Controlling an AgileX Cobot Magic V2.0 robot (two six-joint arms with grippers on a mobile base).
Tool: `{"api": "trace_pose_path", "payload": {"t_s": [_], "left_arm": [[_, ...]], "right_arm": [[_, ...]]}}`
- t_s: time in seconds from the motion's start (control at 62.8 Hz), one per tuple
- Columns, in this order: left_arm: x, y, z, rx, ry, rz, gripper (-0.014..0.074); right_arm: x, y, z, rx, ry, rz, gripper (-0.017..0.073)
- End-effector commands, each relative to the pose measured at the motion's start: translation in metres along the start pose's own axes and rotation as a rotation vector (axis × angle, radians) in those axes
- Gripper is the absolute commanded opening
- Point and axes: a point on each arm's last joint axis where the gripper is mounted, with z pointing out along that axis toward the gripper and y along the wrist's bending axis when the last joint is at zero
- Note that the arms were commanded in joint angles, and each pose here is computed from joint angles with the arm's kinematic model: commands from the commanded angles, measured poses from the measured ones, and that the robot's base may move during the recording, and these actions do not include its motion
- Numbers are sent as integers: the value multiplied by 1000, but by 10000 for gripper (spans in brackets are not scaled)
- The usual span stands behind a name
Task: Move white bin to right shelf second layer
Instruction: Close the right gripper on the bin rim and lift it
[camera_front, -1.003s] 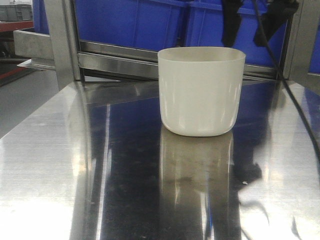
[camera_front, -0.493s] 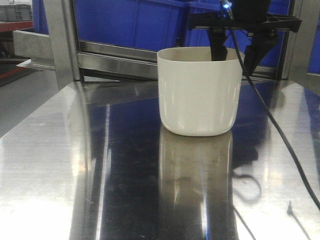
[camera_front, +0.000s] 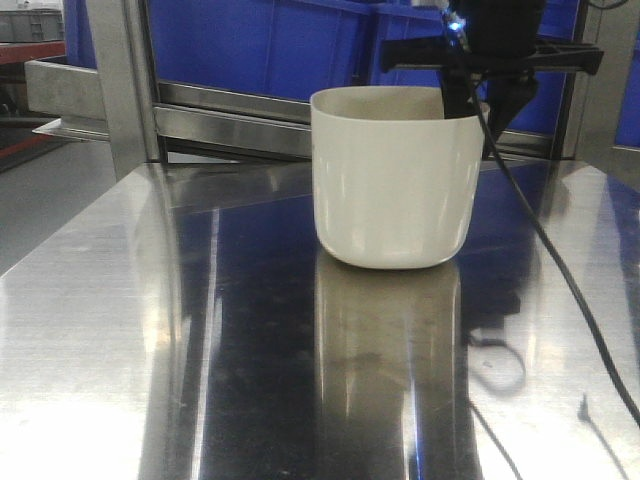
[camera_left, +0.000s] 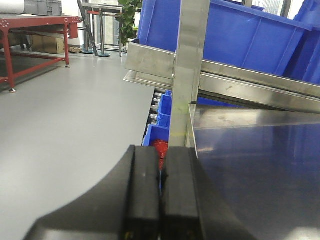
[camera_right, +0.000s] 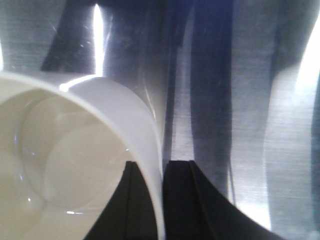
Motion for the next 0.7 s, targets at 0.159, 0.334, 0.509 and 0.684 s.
{"api": "trace_pose_path", "payload": {"t_s": [0.159,0.334,0.509,0.684], "left_arm": [[1,1,-1,2,-78,-6,85],[1,1,-1,2,-78,-6,85],[1,1,-1,2,-78,-6,85],[1,1,-1,2,-78,-6,85]], "right_arm": [[-7,-30,-77,-21,-223,-117,55],[8,-68,-100,11,-318,-134,55],[41,-112,-117,56,-400,-68,55],[79,-150,-128,112,-463,37,55]]}}
